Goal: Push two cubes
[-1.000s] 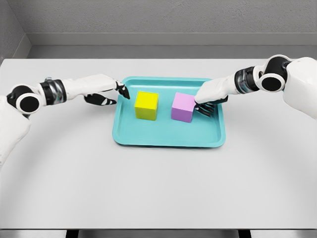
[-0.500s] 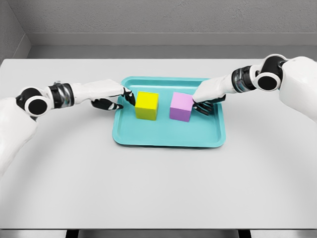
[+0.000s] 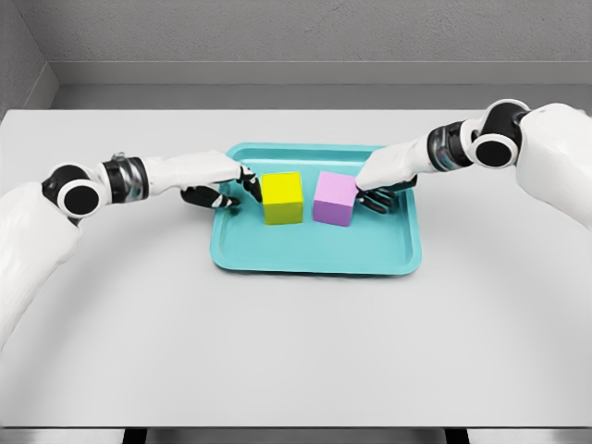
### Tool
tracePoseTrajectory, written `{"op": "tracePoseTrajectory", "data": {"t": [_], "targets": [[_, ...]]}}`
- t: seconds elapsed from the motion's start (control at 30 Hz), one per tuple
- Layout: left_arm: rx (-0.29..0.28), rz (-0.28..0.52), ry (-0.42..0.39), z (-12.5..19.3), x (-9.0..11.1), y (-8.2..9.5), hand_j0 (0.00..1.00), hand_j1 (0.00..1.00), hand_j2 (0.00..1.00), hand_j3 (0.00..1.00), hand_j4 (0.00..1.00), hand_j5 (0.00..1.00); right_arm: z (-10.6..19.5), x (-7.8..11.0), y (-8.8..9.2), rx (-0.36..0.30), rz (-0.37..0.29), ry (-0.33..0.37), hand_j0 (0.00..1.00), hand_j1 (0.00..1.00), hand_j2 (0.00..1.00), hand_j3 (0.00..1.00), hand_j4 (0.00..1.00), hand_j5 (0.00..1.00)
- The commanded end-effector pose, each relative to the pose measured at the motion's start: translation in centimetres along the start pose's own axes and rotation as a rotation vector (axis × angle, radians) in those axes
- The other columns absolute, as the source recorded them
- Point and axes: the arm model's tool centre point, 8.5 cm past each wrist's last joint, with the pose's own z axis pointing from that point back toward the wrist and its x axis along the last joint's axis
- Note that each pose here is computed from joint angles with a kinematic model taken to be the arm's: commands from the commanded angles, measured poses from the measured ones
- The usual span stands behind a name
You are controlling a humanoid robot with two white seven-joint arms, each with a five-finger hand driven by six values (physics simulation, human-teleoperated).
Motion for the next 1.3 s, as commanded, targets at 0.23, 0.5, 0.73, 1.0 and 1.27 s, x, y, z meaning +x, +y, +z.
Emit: {"op": "tracePoseTrajectory", "data": {"t": [0.23, 0.5, 0.73, 1.0, 1.27], "targets": [[-0.009, 0.036, 0.009, -1.1, -0.4, -0.6, 0.59, 0.59, 0.59, 0.59, 0.59, 0.59, 0.0, 0.0, -0.2, -0.005, 0.000, 0.001, 0.13, 0.13, 0.13, 0.13, 0.13, 0.13], [-0.007, 0.037, -0.007, -1.9, 0.1, -0.4, 0.58, 0.58, 0.58, 0.58, 0.58, 0.58, 0.5, -1.1, 0.4, 0.006, -0.027, 0.030, 0.13, 0.13, 0.13, 0.13, 0.13, 0.13], [0.003, 0.035, -0.013, -2.3, 0.3, 0.2, 0.58, 0.58, 0.58, 0.58, 0.58, 0.58, 0.4, -1.5, 0.7, 0.012, -0.041, 0.041, 0.13, 0.13, 0.13, 0.13, 0.13, 0.13], [0.001, 0.056, 0.013, -2.1, -0.6, 0.2, 0.58, 0.58, 0.58, 0.58, 0.58, 0.58, -0.5, -1.1, 0.2, 0.016, -0.033, 0.035, 0.13, 0.13, 0.13, 0.13, 0.13, 0.13], [0.004, 0.069, 0.010, -2.9, -0.5, 0.5, 0.58, 0.58, 0.58, 0.58, 0.58, 0.58, -0.5, -1.1, 0.0, 0.014, -0.030, 0.036, 0.13, 0.13, 0.13, 0.13, 0.13, 0.13]]}}
